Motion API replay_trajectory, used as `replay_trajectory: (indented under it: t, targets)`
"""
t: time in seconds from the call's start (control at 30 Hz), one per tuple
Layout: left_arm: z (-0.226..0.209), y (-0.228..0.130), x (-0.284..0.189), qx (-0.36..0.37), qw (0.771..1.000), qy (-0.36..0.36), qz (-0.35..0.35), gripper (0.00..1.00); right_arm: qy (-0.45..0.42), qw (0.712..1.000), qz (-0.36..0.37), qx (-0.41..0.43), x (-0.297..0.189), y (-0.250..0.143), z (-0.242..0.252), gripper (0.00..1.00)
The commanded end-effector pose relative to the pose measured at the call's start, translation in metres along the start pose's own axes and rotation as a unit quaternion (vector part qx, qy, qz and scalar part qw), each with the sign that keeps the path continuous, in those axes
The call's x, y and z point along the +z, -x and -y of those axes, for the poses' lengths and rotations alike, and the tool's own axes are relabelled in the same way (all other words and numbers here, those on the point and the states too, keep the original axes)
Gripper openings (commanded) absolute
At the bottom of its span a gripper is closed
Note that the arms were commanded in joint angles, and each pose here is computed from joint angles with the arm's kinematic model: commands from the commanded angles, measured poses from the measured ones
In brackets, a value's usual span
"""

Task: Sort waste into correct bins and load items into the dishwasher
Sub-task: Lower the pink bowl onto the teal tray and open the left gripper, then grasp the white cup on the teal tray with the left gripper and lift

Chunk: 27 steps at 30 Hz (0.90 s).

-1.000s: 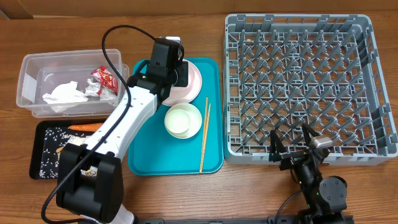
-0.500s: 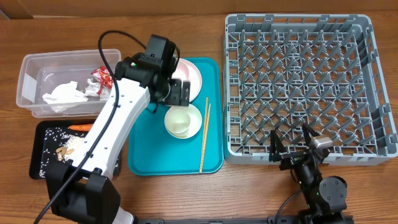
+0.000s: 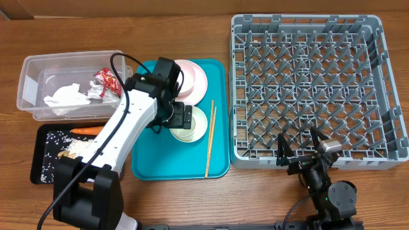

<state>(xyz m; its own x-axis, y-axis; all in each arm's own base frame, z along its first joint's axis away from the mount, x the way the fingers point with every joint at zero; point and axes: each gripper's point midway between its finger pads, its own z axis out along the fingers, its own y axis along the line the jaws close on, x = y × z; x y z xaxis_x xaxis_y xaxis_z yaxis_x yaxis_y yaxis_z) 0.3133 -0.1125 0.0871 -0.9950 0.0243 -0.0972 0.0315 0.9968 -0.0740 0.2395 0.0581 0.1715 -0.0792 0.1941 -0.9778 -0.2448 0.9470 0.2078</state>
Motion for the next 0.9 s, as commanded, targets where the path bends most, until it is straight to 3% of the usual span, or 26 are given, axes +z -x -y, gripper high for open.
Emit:
replay_trajectory:
  t: [0.0,0.07,0.4,0.6,0.7,0.8,0.87]
  targets:
    - [0.001,0.001,0.004,-0.017,1.000,-0.008,0.009,0.75,0.002,1.000,0.003,-0.002,0.000,-0.001,0.000,1.00]
    - [0.003,0.006,0.004,-0.016,1.000,-0.012,0.020,0.61,0.002,1.000,0.003,-0.002,0.000,-0.001,0.000,1.00]
    - [0.009,0.006,0.009,-0.022,0.999,-0.019,0.024,0.59,0.002,1.000,0.003,-0.002,0.000,-0.001,0.000,1.00]
    - [0.008,0.005,0.012,-0.023,0.999,-0.018,0.022,0.29,0.002,1.000,0.003,-0.002,0.000,-0.001,0.000,1.00]
    - [0.008,0.004,0.012,-0.022,0.999,-0.018,0.021,0.27,0.002,1.000,0.003,-0.002,0.000,-0.001,0.000,1.00]
    - [0.009,0.003,0.012,-0.020,0.999,-0.017,0.020,0.04,0.002,1.000,0.003,-0.002,0.000,-0.001,0.000,1.00]
    - [0.009,0.003,0.012,-0.020,0.999,-0.017,0.020,0.04,0.002,1.000,0.003,-0.002,0.000,-0.001,0.000,1.00]
